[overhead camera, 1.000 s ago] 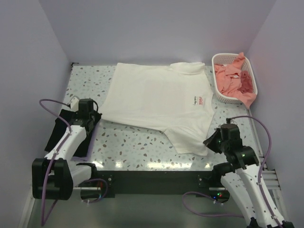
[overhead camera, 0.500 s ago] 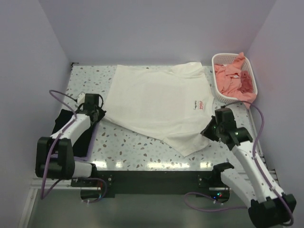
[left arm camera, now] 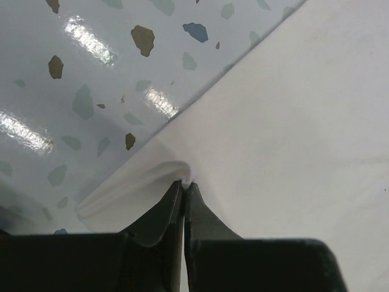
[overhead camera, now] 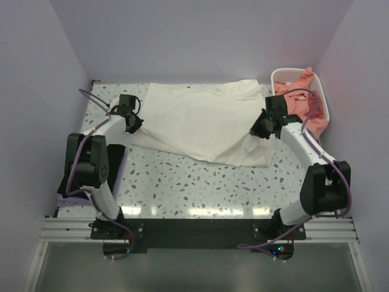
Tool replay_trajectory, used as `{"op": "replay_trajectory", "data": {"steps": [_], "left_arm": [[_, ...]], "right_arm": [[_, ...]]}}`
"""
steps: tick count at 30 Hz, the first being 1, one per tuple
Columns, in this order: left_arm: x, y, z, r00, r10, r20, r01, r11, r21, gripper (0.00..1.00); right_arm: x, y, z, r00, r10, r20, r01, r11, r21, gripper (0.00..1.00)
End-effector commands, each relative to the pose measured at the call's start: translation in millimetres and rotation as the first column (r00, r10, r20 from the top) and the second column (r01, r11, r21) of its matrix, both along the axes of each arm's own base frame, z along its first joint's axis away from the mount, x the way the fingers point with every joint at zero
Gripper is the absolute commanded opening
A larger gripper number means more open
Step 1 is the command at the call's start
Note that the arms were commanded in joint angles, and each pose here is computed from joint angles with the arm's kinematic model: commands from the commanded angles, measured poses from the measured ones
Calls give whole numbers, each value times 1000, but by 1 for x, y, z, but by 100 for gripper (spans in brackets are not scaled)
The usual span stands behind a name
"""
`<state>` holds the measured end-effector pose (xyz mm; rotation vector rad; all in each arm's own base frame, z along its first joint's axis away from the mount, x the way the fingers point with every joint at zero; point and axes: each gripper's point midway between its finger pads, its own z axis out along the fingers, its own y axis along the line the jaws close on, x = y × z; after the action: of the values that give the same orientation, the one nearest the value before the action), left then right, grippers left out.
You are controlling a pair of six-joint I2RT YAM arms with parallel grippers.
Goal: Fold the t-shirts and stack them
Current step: Fold the tshirt
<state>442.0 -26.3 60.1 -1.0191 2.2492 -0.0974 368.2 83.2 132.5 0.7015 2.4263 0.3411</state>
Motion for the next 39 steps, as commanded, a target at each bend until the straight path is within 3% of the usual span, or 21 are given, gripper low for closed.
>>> {"op": "replay_trajectory", "data": {"steps": [1,18,39], "left_arm": [[15,-4,11,1000,-20,16,20,1000,3,0],[11,19,15,999,2,35,-2,1000,-9,0],[27,9,19,998,-23,65,27,998,-57,0]], "right_arm": [[30,-4,21,997,6,83,-10,999,49,0],[44,-30,-7,998,-29,51,24,993,111,0],[87,-27,28,994,-9,111,-5,993,118,0]]}}
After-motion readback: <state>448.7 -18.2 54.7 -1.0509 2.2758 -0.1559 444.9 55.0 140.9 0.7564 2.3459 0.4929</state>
